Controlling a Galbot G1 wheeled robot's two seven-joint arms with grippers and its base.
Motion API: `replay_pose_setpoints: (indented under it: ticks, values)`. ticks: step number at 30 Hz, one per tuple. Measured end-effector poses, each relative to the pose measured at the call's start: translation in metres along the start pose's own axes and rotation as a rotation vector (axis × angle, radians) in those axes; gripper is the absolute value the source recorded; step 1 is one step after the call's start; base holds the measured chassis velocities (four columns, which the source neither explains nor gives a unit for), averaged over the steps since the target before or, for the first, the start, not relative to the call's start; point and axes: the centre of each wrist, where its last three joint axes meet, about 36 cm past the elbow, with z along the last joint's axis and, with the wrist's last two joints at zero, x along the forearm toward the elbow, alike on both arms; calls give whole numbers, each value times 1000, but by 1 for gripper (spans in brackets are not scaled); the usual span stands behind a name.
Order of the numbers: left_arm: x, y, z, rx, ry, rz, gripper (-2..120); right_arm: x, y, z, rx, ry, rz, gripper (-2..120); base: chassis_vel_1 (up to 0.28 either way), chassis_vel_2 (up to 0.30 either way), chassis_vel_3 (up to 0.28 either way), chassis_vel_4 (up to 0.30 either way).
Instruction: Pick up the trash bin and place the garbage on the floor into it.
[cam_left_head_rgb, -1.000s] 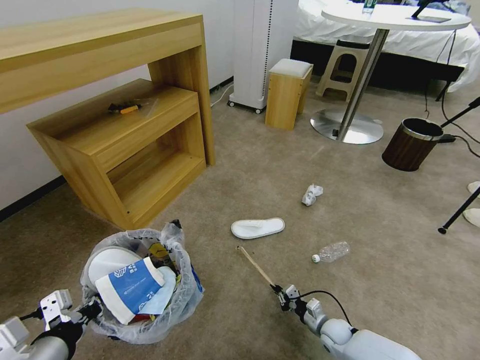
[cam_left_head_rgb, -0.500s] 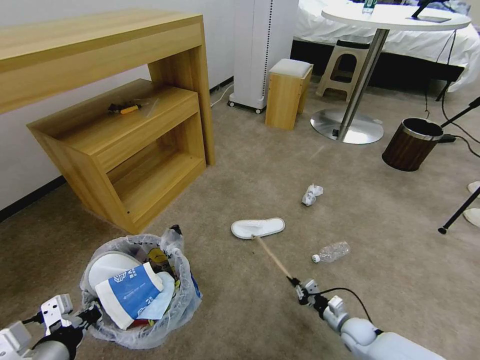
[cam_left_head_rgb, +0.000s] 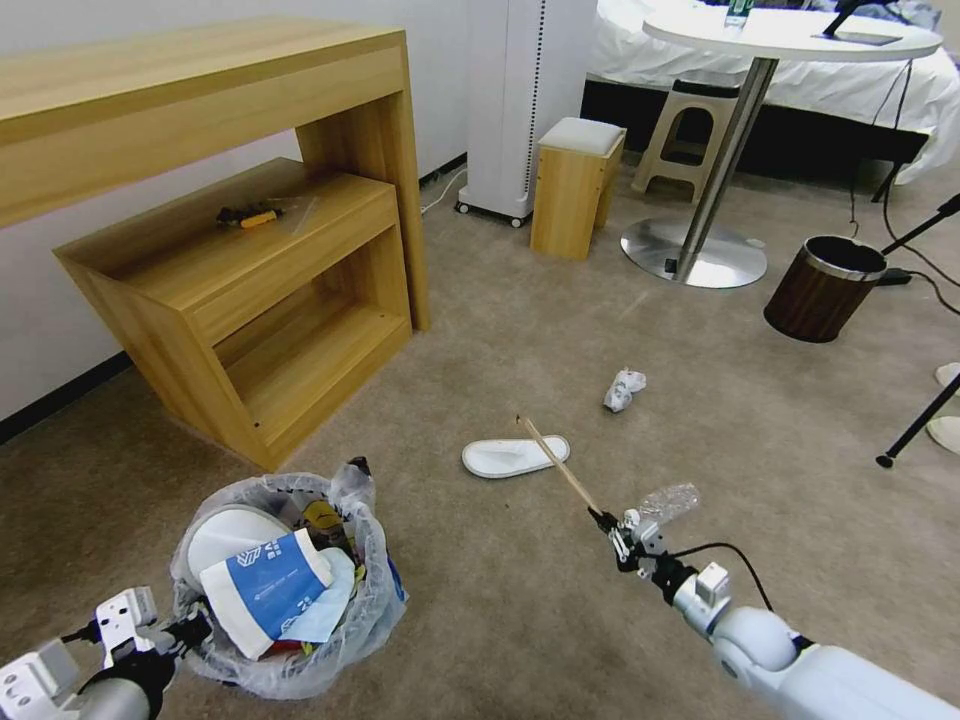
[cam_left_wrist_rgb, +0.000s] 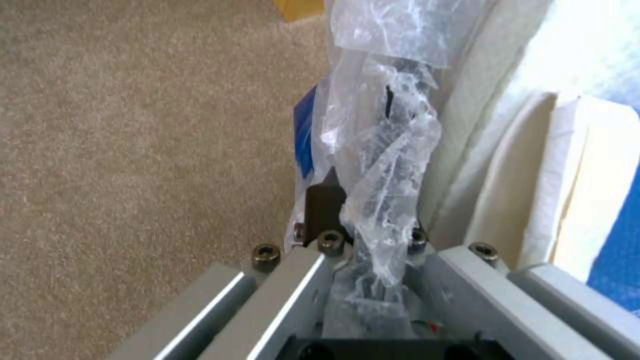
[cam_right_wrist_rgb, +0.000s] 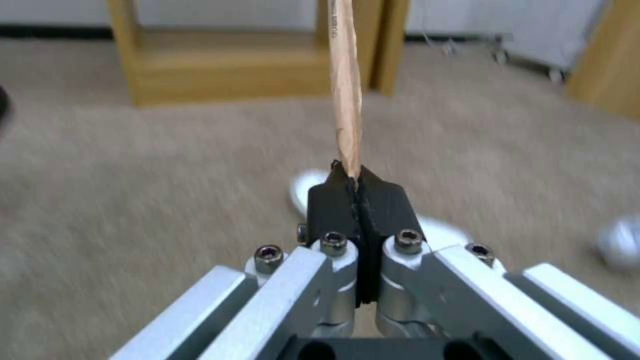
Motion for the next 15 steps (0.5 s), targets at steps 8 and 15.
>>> replay_pose_setpoints:
  ticks: [8,15]
  values:
    - [-4,1,5,-2,14,-5,0,-39,-3,-56,31,-148,-171,0,0,0,0,0]
    - [-8,2,2,-9,13,-3,0,-64,7,-87,19,-222,-239,0,0,0,0,0]
